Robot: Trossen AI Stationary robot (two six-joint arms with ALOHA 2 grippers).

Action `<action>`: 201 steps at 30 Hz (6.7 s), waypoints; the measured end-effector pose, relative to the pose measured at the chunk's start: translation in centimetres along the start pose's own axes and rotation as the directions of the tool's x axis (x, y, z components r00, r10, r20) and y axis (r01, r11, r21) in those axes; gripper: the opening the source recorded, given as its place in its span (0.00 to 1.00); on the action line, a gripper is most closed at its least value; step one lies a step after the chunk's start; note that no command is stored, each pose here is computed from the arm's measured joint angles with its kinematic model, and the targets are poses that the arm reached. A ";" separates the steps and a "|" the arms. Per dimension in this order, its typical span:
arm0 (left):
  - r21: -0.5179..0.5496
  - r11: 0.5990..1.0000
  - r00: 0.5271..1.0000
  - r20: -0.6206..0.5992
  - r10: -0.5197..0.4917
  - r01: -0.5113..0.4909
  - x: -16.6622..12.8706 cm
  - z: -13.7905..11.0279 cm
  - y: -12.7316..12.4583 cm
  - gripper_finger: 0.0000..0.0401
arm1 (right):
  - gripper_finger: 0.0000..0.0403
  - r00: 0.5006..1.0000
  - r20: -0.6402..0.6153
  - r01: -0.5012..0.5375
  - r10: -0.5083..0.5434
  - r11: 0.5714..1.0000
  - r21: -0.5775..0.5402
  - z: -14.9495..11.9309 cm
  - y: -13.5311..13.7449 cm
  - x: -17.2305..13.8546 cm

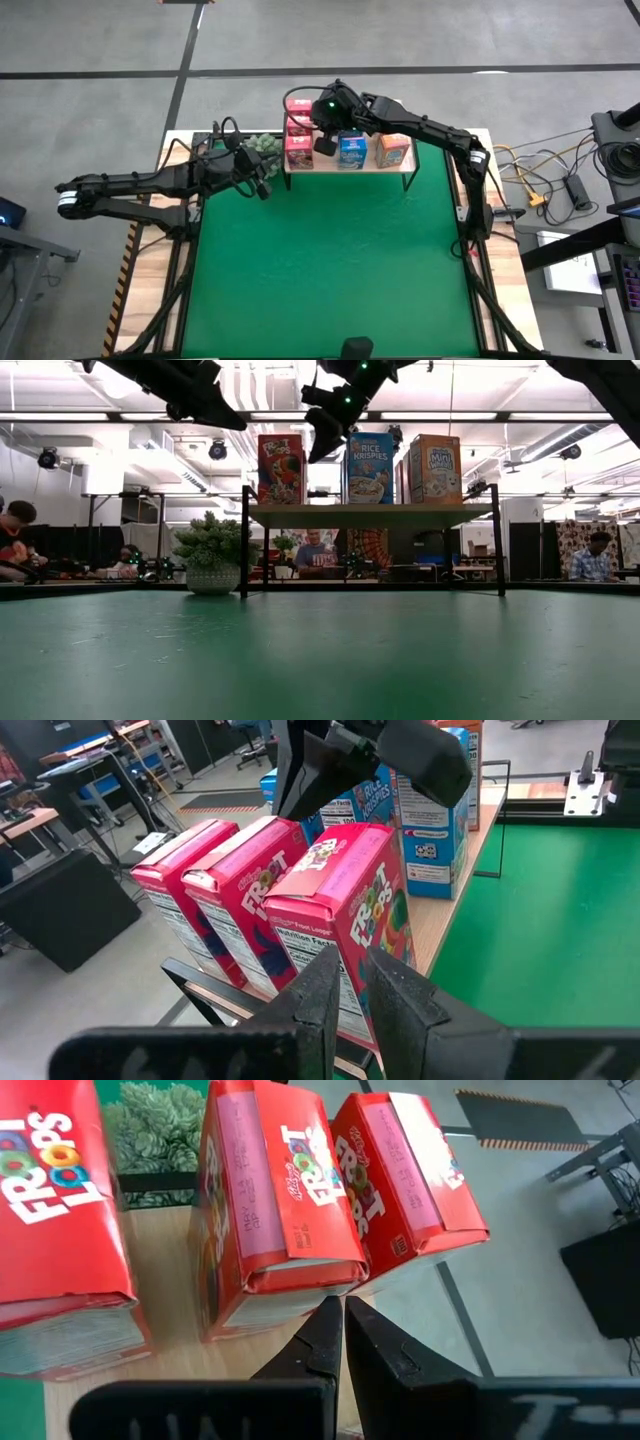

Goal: Stack cereal on shelf
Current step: Adjust the middle red cereal box, then return to Home Position

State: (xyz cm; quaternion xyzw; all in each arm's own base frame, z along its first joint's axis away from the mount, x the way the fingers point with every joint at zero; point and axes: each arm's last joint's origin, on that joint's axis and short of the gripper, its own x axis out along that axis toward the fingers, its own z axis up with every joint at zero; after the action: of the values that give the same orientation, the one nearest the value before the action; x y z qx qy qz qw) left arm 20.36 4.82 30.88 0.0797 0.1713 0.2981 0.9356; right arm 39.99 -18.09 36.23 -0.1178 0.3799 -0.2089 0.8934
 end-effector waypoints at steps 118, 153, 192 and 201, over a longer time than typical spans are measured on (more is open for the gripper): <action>0.029 0.811 0.716 0.451 -0.533 0.585 -7.3 -16.1 -1.6 0.09 | 0.02 0.495 0.831 -0.312 0.255 0.944 -0.104 -33.5 13.0 -15.6; -0.050 0.874 0.791 0.453 -0.411 0.483 -7.0 -16.0 -1.2 0.09 | 0.02 0.514 0.818 -0.455 0.259 0.891 0.004 -33.6 13.1 -15.3; -0.050 0.874 0.791 0.453 -0.412 0.483 -7.0 -16.0 -1.2 0.09 | 0.02 0.514 0.818 -0.455 0.259 0.891 0.004 -33.6 13.1 -15.3; -0.050 0.874 0.791 0.453 -0.412 0.483 -7.0 -16.0 -1.2 0.09 | 0.02 0.514 0.818 -0.455 0.259 0.891 0.004 -33.6 13.1 -15.3</action>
State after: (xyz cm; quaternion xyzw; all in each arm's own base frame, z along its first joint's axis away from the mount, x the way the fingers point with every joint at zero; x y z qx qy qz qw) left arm 9.76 0.46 17.67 0.0235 -0.0493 0.0554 0.9970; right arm 9.68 -1.12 18.05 -0.0189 -0.0701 0.0154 0.9972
